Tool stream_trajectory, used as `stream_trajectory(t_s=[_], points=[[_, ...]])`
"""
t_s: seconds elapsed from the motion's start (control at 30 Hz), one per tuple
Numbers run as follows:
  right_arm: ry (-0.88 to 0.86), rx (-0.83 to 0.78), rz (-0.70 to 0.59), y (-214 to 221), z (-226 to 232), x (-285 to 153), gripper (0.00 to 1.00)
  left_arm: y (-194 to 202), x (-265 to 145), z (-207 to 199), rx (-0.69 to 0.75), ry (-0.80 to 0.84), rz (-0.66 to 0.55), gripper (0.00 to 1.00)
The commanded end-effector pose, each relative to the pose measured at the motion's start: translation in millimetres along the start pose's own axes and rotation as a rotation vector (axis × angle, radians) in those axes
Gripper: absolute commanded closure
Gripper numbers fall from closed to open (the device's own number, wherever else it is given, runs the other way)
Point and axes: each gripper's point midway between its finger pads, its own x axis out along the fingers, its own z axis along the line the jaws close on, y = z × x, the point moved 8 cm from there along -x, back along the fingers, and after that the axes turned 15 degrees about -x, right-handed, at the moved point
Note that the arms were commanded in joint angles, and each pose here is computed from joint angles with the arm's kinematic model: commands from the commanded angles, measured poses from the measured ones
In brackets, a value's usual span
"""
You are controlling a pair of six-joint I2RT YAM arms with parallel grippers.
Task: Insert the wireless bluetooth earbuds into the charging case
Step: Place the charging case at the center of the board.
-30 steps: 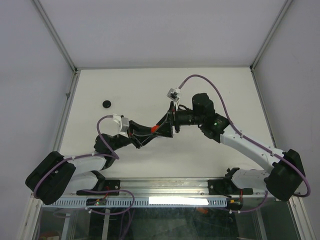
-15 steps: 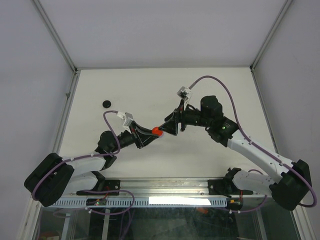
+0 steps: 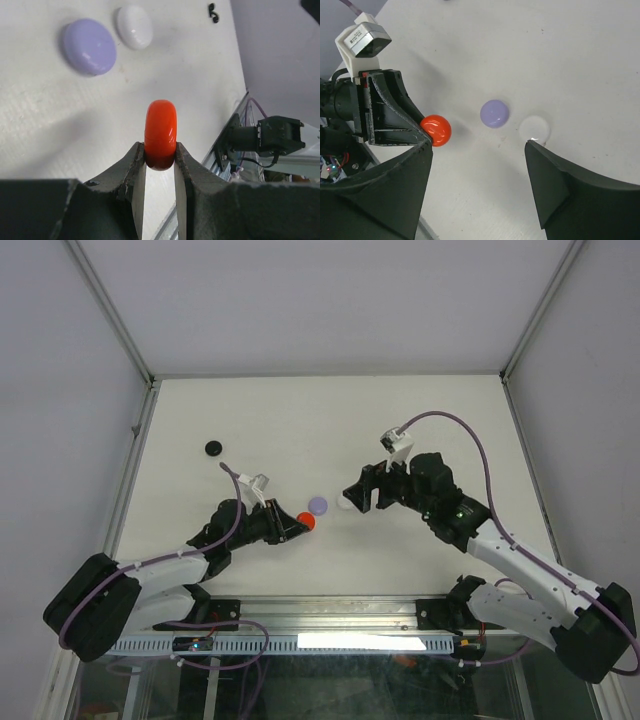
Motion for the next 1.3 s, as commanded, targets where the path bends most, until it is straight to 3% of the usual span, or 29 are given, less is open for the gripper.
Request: stream_trajectory(t_s=[0.0,0.23,0.5,0.73,1.1,1.27], points=[[0.110,-0.022,-0.059,-6,-11,-7,0.22,-3,8,9,-0.147,-0.107,-0.017,0.88],[0.141,-0.033,-0.053,1,-14,-10,0.22,-2,37,22,-0.248,-0.208,0.070,0.82],[0.181,-0.052,-0.054,2,-18,-17,0.22,-7,70,34,-0.328,-0.287,0.089,0.72],[0.201,-0.062,-0.053,1,-19,-20,0.21,-7,82,41,-0.358,-0.330,0.089,0.42],[0.242,-0.061,-0.052,1,-23,-24,0.20,-9,40,40,-0.303,-0.530,-0.011,0.02],[0.248,-0.065,-0.048,1,-24,-25,0.20,-20,27,31,-0.246,-0.607,-0.065,0.01]])
